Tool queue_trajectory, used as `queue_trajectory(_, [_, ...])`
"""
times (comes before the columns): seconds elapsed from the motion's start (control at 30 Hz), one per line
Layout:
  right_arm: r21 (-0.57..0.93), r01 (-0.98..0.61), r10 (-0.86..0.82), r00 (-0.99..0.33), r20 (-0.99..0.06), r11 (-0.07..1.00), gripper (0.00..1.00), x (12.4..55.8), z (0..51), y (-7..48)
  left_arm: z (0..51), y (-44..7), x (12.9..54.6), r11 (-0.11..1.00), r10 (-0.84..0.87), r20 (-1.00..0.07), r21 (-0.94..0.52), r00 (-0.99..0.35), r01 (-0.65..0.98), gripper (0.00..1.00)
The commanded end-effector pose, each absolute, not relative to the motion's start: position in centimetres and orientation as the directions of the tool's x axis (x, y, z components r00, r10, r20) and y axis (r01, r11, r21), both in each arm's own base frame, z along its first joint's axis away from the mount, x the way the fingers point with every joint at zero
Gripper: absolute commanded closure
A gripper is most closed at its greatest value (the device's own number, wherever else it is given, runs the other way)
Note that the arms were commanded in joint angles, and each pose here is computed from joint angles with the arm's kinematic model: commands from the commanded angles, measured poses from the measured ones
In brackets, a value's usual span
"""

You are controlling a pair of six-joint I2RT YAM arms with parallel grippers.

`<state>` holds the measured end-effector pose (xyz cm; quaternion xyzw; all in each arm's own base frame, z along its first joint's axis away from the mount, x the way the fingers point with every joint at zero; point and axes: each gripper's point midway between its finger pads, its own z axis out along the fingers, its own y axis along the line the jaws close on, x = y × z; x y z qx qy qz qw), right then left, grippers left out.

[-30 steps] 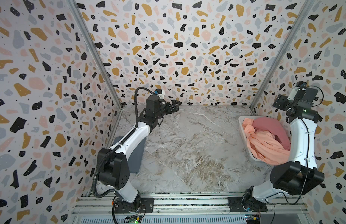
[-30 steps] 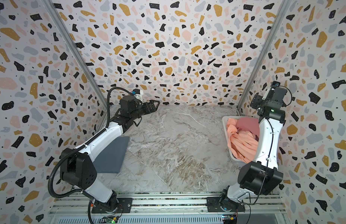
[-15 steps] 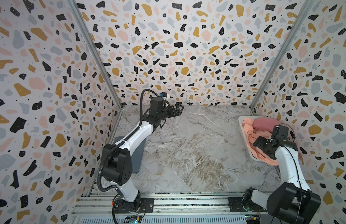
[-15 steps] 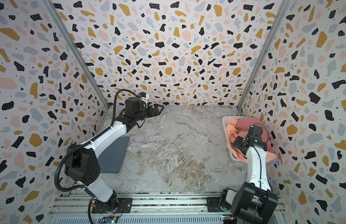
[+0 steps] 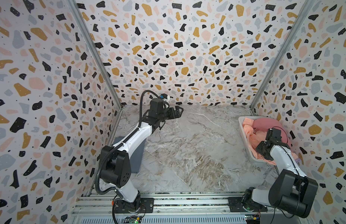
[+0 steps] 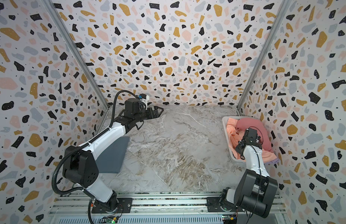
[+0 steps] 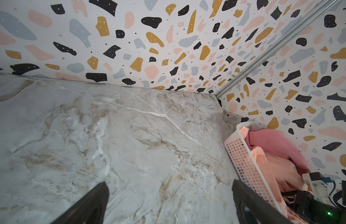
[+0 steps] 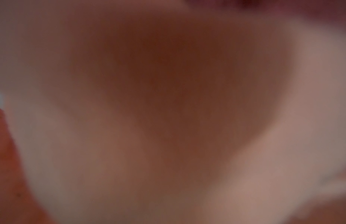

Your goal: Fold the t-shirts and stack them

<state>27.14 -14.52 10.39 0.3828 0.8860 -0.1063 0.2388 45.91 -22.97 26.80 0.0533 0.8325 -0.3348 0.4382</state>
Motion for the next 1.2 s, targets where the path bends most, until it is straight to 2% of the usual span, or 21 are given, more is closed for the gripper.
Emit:
queue_trajectory(0.0, [0.009, 0.727, 0.596, -0.556, -0.58, 0.687, 0.87, 28.0, 14.1, -14.5, 28.3, -22.8, 45.4, 0.774, -0.194, -0.788, -0.489, -0.584, 0.403, 0.0])
queue_trajectory(0.13, [0.12, 0.625, 0.508, -0.492, -0.707, 0.772, 0.94, 30.9, 25.1, -12.2, 28.6, -22.9, 45.6, 0.771, -0.195, -0.79, -0.49, -0.582, 0.407, 0.0])
queue_trajectory(0.23, [0.254, 0.502, 0.47, -0.368, -0.802, 0.826, 0.98, 32.6, 35.0, -10.2, 29.0, -23.0, 45.8, 0.77, -0.197, -0.793, -0.489, -0.577, 0.41, 0.0])
queue_trajectory(0.33, [0.34, 0.289, 0.404, -0.198, -0.893, 0.895, 0.98, 33.8, 45.2, -7.6, 29.8, -22.8, 46.2, 0.778, -0.194, -0.807, -0.473, -0.557, 0.414, 0.0])
queue_trajectory(0.4, [0.337, 0.14, 0.351, -0.083, -0.933, 0.931, 0.98, 34.2, 51.6, -5.9, 30.9, -23.0, 46.4, 0.773, -0.195, -0.82, -0.466, -0.539, 0.429, 0.0])
queue_trajectory(0.53, [0.233, -0.13, 0.251, 0.146, -0.957, 0.964, 0.98, 34.5, 62.7, -2.1, 33.5, -23.1, 46.4, 0.754, -0.225, -0.841, -0.471, -0.492, 0.459, 0.0])
queue_trajectory(0.67, [0.119, -0.484, 0.294, 0.304, -0.906, 0.867, 1.0, 33.9, 69.9, 4.6, 36.5, -22.3, 46.4, 0.748, -0.28, -0.862, -0.472, -0.423, 0.466, 0.0])
queue_trajectory(0.73, [0.077, -0.616, 0.349, 0.334, -0.875, 0.784, 1.0, 33.6, 71.7, 7.7, 37.8, -21.7, 46.3, 0.749, -0.313, -0.866, -0.477, -0.389, 0.46, 0.0])
queue_trajectory(0.83, [-0.049, -0.798, 0.419, 0.367, -0.831, 0.6, 1.0, 31.5, 73.3, 13.2, 39.5, -20.5, 46.1, 0.754, -0.352, -0.872, -0.479, -0.34, 0.449, 0.0])
queue_trajectory(0.9, [-0.107, -0.844, 0.439, 0.377, -0.816, 0.526, 1.0, 30.6, 73.6, 15.7, 40.1, -19.8, 45.8, 0.765, -0.364, -0.876, -0.476, -0.317, 0.435, 0.0])
queue_trajectory(1.0, [-0.061, -0.881, 0.466, 0.305, -0.831, 0.469, 1.0, 31.8, 72.3, 17.7, 41.1, -18.3, 45.0, 0.786, -0.38, -0.883, -0.465, -0.277, 0.406, 0.0])
queue_trajectory(1.1, [0.082, -0.882, 0.451, 0.156, -0.879, 0.464, 0.97, 35.7, 67.7, 19.0, 41.9, -16.1, 44.2, 0.827, -0.379, -0.896, -0.441, -0.232, 0.349, 0.0])
queue_trajectory(1.13, [0.151, -0.868, 0.445, 0.088, -0.891, 0.474, 0.89, 37.2, 65.2, 19.3, 42.0, -15.2, 43.9, 0.846, -0.372, -0.902, -0.426, -0.218, 0.322, 0.0])
queue_trajectory(1.17, [0.208, -0.847, 0.435, 0.03, -0.9, 0.489, 0.73, 38.6, 62.5, 19.7, 42.2, -14.4, 43.6, 0.86, -0.367, -0.907, -0.415, -0.205, 0.297, 0.0])
